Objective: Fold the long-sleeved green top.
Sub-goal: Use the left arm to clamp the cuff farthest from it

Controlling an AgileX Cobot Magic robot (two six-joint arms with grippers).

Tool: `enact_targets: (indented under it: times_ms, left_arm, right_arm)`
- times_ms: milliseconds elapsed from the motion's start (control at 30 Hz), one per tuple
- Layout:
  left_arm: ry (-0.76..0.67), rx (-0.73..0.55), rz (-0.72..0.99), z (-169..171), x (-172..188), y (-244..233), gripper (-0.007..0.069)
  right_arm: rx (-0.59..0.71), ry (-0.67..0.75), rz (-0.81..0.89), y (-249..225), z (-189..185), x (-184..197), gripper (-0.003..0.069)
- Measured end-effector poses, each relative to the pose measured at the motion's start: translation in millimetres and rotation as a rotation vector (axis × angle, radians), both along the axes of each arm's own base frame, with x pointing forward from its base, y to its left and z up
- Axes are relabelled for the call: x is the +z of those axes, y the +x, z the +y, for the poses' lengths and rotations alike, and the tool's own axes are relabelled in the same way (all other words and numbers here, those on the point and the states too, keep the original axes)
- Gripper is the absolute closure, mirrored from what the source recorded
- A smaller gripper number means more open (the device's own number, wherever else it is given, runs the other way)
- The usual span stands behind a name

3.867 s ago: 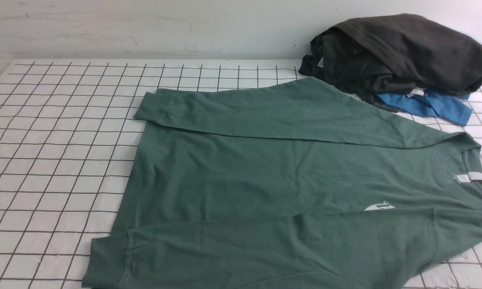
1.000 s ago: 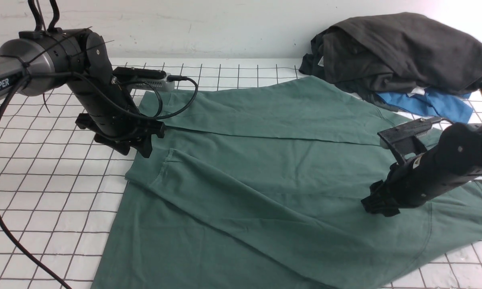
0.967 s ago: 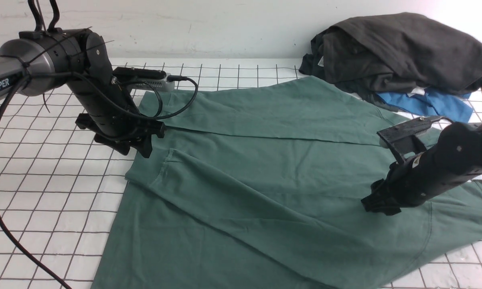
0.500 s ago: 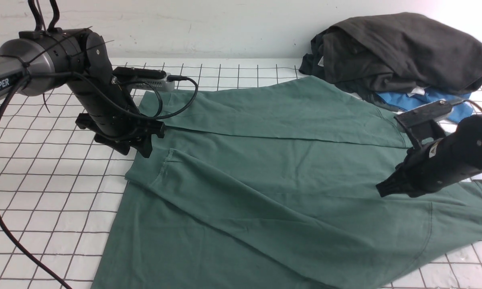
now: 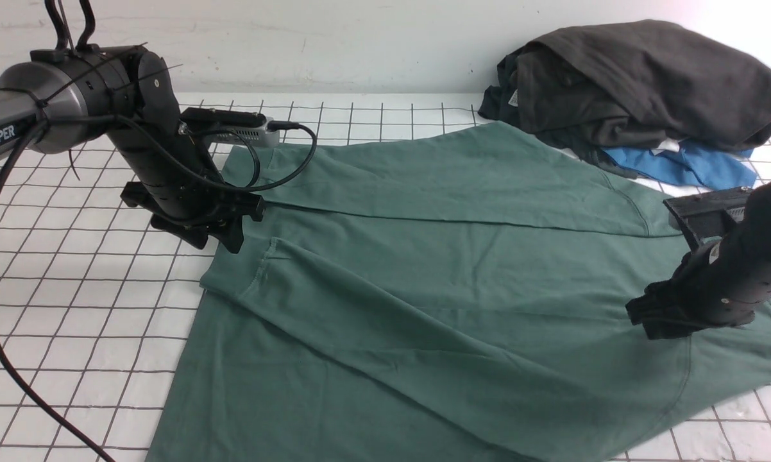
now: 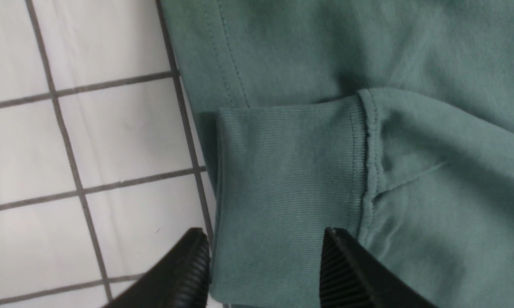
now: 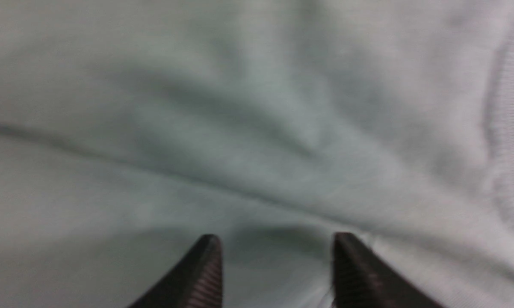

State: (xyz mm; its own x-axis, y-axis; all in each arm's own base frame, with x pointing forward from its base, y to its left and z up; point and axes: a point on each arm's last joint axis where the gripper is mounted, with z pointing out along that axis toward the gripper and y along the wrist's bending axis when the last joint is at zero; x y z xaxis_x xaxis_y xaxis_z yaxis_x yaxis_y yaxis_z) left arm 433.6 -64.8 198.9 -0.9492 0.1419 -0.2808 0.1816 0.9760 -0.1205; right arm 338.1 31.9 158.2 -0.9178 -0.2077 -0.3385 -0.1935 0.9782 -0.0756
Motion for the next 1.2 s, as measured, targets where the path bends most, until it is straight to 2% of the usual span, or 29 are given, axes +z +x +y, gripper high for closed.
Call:
enact_targets:
  times_ms: [33, 100, 200, 267, 300, 333, 367, 433, 533, 633, 767, 933, 967, 1033, 1100, 1167, 1200]
  left_arm:
    - [0.000, 0.000, 0.000, 0, 0, 0, 0.0293]
    - [0.000, 0.000, 0.002, 0, 0, 0, 0.0293]
    - [0.001, -0.002, 0.005, 0, 0, 0, 0.0293]
    - [0.001, -0.003, 0.005, 0, 0, 0, 0.0293]
    - [0.001, -0.003, 0.005, 0, 0, 0, 0.0293]
    - [0.001, -0.003, 0.005, 0, 0, 0, 0.0293]
    - [0.002, -0.006, 0.004, 0, 0, 0, 0.0293]
    - [0.002, -0.007, 0.004, 0, 0, 0, 0.0293]
    - [0.003, -0.010, 0.009, 0, 0, -1, 0.0293]
    - [0.006, -0.021, 0.012, 0, 0, -1, 0.0293]
    - [0.012, -0.041, 0.002, 0, -7, 2, 0.0280]
    - [0.001, -0.047, 0.018, -2, -29, 8, 0.0243]
    - [0.000, -0.049, 0.020, -2, -30, 8, 0.0243]
    - [-0.030, -0.053, 0.009, -5, -31, 9, 0.0253]
    - [-0.045, -0.063, 0.003, -7, -32, 10, 0.0278]
    - [-0.064, -0.069, -0.003, -9, -33, 11, 0.0326]
    - [-0.075, -0.073, -0.013, -10, -33, 12, 0.0361]
  right_arm:
    - [0.004, -0.005, 0.005, 2, 0, -6, 0.0256]
    - [0.009, -0.006, -0.004, 4, 0, -7, 0.0272]
    - [0.010, -0.004, -0.004, 5, 0, -7, 0.0368]
    - [0.010, -0.002, -0.008, 4, 0, -5, 0.0540]
    - [0.011, -0.004, -0.010, 4, 0, -3, 0.0594]
    - [0.011, -0.005, -0.009, 4, 0, -3, 0.0601]
    - [0.016, -0.007, -0.029, 2, 0, 5, 0.0647]
    - [0.027, -0.020, -0.054, 1, -1, 14, 0.0664]
    - [0.036, -0.045, -0.071, -3, -3, 26, 0.0671]
    - [-0.008, -0.038, -0.049, -5, -4, 26, 0.0670]
    - [-0.053, -0.028, -0.012, -7, -5, 23, 0.0617]
    - [-0.111, -0.007, 0.023, -4, -4, 7, 0.0373]
    - [-0.115, -0.005, 0.026, -4, -4, 6, 0.0364]
    - [-0.155, 0.005, 0.055, -2, -4, -6, 0.0289]
    - [-0.167, 0.013, 0.047, 0, -4, -7, 0.0301]
    - [-0.170, 0.019, 0.039, 1, -4, -8, 0.0368]
    - [-0.173, 0.024, 0.033, 2, -3, -9, 0.0440]
